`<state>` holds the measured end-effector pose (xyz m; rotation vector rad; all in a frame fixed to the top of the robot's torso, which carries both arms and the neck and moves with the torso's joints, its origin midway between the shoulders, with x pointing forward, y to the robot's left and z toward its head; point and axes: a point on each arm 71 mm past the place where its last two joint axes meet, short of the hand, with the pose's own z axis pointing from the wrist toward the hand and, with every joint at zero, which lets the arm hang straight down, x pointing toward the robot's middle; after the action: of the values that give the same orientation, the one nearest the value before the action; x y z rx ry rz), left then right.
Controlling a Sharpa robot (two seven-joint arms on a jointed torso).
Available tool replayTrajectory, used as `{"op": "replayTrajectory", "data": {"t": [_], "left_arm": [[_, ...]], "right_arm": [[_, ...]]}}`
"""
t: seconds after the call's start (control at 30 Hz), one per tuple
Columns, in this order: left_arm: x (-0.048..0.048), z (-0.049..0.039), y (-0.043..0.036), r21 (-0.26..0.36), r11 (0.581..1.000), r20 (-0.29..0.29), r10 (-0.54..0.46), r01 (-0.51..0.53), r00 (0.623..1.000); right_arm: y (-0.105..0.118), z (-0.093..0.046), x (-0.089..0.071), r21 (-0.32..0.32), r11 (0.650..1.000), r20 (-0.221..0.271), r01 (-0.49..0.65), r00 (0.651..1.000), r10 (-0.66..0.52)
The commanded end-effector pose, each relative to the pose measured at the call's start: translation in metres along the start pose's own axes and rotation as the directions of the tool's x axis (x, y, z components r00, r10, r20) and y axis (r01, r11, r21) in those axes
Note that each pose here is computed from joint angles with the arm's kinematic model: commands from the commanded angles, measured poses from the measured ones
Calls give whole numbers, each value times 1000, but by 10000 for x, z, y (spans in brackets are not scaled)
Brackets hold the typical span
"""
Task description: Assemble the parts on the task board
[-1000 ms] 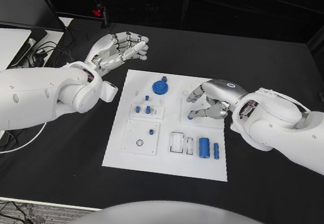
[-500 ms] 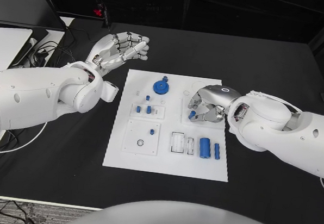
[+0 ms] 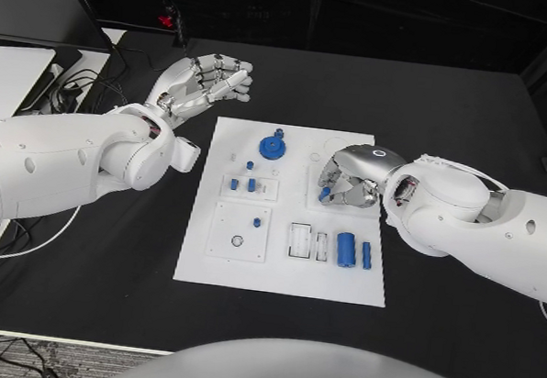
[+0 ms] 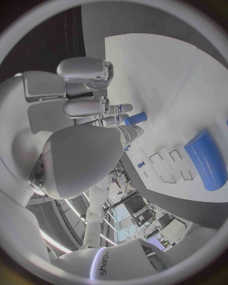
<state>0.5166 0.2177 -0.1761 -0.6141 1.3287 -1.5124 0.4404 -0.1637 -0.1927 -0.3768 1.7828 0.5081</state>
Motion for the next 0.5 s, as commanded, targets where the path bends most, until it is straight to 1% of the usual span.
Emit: {"op": "replayTrajectory", "data": {"t": [0.03,0.5], "left_arm": [[-1,1,-49,61,998,-3,-8,8,1000],[-1,0,-48,59,998,-2,-8,8,1000]], "right_arm": [[17,4,-13,-11,1000,11,7,1000,-7],[22,21,0,-8,1000,-5,12,1000,-12]]}}
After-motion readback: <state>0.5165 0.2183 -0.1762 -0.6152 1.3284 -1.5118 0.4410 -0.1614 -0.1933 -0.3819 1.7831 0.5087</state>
